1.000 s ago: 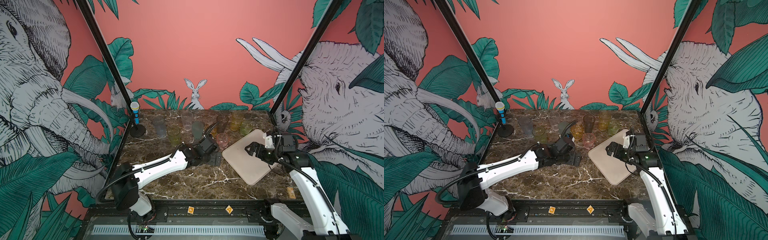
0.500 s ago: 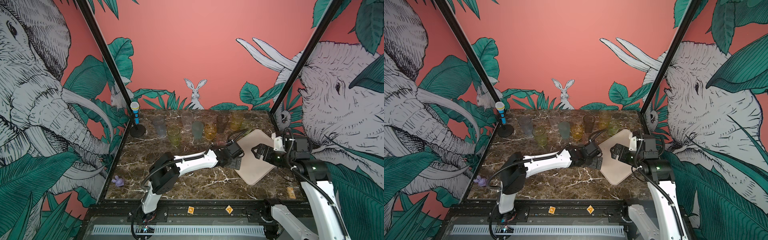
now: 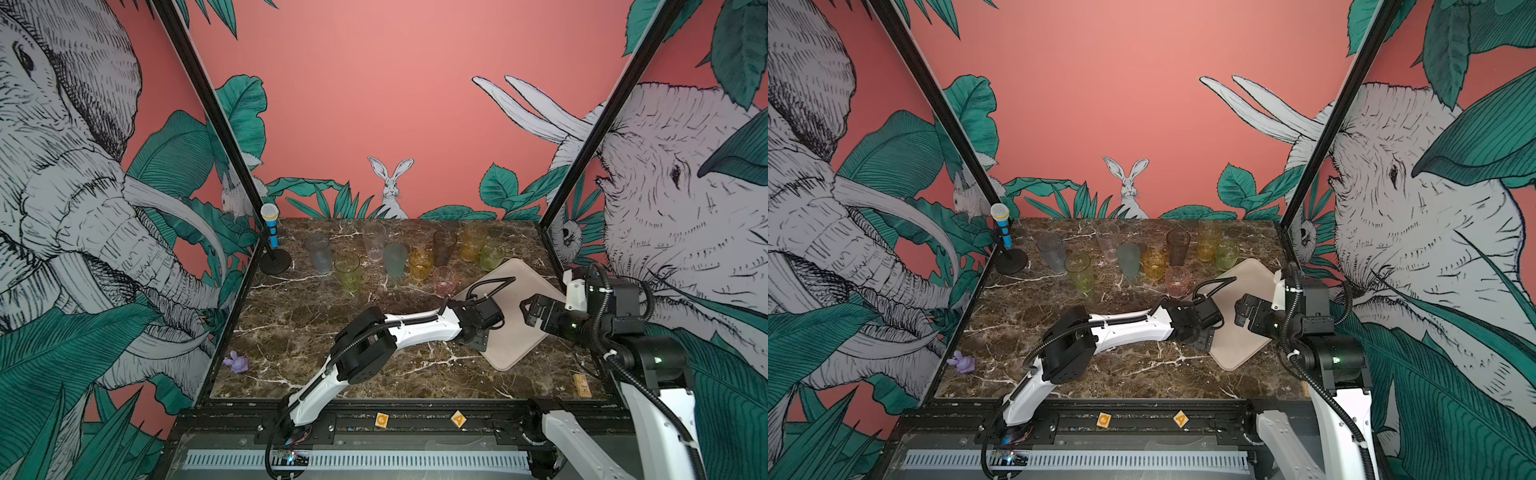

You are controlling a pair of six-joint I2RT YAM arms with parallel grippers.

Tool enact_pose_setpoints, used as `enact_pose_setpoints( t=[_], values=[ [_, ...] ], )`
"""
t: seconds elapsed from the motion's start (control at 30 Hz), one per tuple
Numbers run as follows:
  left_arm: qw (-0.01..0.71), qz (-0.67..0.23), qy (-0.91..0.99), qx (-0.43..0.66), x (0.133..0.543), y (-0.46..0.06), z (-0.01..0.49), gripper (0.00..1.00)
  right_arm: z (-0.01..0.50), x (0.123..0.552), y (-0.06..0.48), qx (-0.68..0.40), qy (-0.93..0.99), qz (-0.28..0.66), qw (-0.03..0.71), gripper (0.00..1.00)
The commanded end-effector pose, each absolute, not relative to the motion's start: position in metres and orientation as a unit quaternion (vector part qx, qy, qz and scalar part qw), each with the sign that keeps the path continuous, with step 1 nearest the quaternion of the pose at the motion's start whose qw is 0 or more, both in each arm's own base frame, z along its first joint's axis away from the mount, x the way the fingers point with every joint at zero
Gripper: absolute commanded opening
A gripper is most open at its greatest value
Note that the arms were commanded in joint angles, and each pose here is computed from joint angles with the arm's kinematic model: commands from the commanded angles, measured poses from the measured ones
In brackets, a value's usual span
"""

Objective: Place the glasses into the tray
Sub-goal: Move the tray to the center of the table.

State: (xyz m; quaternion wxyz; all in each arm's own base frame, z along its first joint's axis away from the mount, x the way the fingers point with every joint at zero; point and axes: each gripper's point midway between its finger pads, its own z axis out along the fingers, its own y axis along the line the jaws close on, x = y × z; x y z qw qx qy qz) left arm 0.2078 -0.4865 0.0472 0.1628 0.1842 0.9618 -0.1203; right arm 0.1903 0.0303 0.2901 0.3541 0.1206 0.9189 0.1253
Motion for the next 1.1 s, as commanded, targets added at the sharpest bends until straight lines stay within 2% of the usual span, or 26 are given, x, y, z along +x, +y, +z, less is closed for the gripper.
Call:
enact_pose_setpoints(
  t=[0.0, 0.13, 0.27, 0.47, 0.63, 1.07],
  values=[
    [0.154, -0.117, 0.966, 0.172, 0.204, -0.486, 0.052, 0.82, 0.289, 0.189, 0.029, 0.117, 0.921, 0.118, 0.354, 0.99],
    [0.154, -0.111, 0.966, 0.173, 0.204, -0.485, 0.048, 0.77, 0.287, 0.191, 0.033, 0.114, 0.921, 0.129, 0.349, 0.99],
    [0.150, -0.107, 0.967, 0.173, 0.205, -0.485, 0.043, 0.79, 0.285, 0.191, 0.036, 0.113, 0.921, 0.137, 0.346, 0.99],
    [0.146, -0.099, 0.968, 0.176, 0.207, -0.486, 0.038, 0.75, 0.285, 0.191, 0.039, 0.111, 0.921, 0.146, 0.344, 0.99],
    [0.141, -0.097, 0.970, 0.173, 0.207, -0.485, 0.033, 0.65, 0.283, 0.190, 0.041, 0.111, 0.921, 0.151, 0.341, 0.99],
    [0.142, -0.079, 0.973, 0.161, 0.211, -0.463, 0.030, 0.49, 0.281, 0.191, 0.046, 0.104, 0.922, 0.165, 0.336, 0.99]
  ],
)
